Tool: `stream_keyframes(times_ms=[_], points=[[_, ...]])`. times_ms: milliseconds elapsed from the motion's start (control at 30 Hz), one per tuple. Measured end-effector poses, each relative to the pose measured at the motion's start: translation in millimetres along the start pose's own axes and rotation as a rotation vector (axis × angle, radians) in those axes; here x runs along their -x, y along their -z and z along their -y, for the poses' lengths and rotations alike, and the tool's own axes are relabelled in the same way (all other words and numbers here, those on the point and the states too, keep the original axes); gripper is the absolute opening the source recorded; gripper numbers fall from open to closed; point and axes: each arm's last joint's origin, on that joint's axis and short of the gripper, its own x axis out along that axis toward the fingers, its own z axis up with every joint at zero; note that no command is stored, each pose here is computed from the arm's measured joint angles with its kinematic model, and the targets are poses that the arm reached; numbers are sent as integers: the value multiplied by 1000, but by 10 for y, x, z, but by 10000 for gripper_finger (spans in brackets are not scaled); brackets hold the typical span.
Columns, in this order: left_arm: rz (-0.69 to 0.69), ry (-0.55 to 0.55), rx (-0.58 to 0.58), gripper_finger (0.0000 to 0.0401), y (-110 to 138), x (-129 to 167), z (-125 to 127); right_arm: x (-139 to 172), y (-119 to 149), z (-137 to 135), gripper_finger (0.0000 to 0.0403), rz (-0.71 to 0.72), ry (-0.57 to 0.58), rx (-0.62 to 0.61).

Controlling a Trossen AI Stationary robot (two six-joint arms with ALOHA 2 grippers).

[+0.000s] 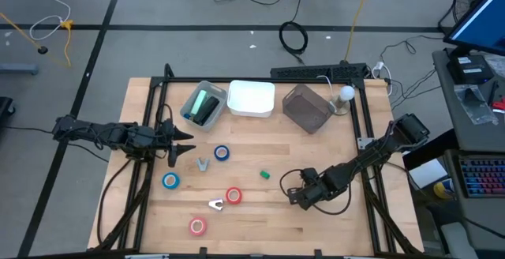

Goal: Pick and place Stapler, Stapler remover, tape
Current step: Put the right green stapler into the gray bin

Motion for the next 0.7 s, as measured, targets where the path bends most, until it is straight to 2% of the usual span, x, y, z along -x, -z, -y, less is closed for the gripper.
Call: stream_keyframes(times_ms=[167,500,700], points=[[0,0,0,207,0,0,0,-2,6,9,141,-17,14,0],[0,0,13,207,0,0,0,0,-10,-2,76,-21,7,17],[0,1,22,207,0,0,0,5,-11,-3,67,-18,3,28]])
